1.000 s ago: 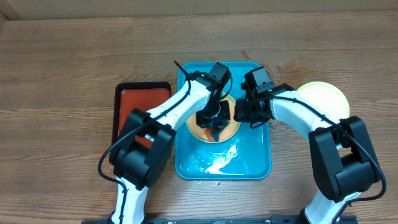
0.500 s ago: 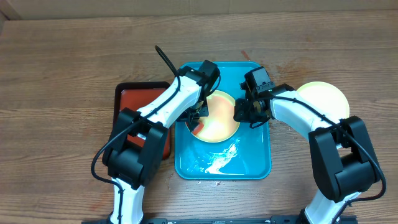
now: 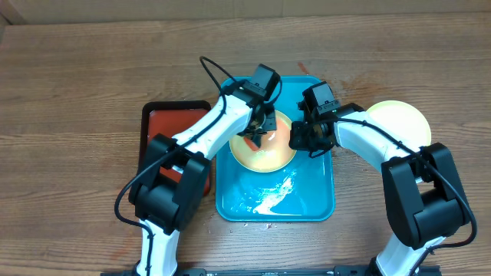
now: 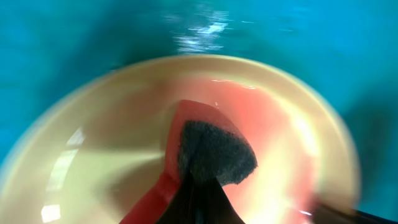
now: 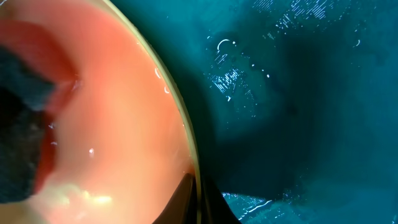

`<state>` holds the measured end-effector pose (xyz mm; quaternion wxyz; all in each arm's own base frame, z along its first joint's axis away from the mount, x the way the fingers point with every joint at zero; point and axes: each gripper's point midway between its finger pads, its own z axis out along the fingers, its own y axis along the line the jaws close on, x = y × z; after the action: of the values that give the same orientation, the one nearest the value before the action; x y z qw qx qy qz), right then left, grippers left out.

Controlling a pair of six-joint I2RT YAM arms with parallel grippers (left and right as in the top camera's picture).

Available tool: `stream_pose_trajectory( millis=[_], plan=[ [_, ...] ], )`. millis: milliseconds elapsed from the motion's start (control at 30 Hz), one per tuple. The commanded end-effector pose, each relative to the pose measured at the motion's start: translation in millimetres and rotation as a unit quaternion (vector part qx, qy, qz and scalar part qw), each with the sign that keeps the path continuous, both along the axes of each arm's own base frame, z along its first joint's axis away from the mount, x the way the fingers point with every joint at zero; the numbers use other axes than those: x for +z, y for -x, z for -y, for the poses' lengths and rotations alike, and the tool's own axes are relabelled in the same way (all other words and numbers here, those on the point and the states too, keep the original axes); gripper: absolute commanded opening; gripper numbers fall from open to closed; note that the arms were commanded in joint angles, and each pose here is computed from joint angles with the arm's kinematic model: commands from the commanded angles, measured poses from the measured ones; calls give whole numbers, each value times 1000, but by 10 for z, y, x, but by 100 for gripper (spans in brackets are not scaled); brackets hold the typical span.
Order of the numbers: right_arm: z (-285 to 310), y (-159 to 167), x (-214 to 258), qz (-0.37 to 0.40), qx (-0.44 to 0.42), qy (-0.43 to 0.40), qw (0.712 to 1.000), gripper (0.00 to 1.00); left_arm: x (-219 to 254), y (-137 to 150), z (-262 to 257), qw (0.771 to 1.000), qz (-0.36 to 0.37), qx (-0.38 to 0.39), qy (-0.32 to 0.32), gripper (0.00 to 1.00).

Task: Clean dirty plates on tray and stack at the side
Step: 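Scrub the yellow plate with the sponge while right gripper holds it, then return the sponge to the red tray with the left gripper and release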

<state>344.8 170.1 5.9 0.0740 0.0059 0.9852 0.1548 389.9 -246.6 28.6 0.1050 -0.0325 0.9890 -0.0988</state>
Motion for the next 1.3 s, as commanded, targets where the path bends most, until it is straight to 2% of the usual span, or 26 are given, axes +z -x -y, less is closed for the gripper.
stream_pose_trajectory(
  millis=[0,167,300,433,600,800,867,1033,1133,1267],
  plan=[
    [114,94,-151,-14,3,31,999,4,-36,65,301,997,-21,-36,58,4],
    [118,105,-154,-16,3,32,999,4,-96,155,443,993,-46,-51,92,4],
    [123,117,-156,-19,3,33,999,4,-59,253,348,993,-69,-45,81,4],
    [123,117,-156,-19,3,33,999,4,79,348,125,996,-74,-31,38,4],
    [122,115,-156,-19,3,33,999,4,530,350,-206,999,-24,-11,-23,4],
    [123,116,-156,-19,3,33,999,4,1252,378,-432,998,52,7,-17,4],
    [123,118,-156,-19,3,33,999,4,1497,438,-631,996,76,23,-33,4],
    [123,118,-156,-19,3,33,999,4,1778,574,-1453,981,94,103,-136,4],
    [124,120,-157,-20,3,33,999,4,1711,645,-1871,972,62,144,-174,4],
    [123,118,-156,-19,3,33,999,4,1295,689,-2237,965,15,190,-179,4]
  ],
)
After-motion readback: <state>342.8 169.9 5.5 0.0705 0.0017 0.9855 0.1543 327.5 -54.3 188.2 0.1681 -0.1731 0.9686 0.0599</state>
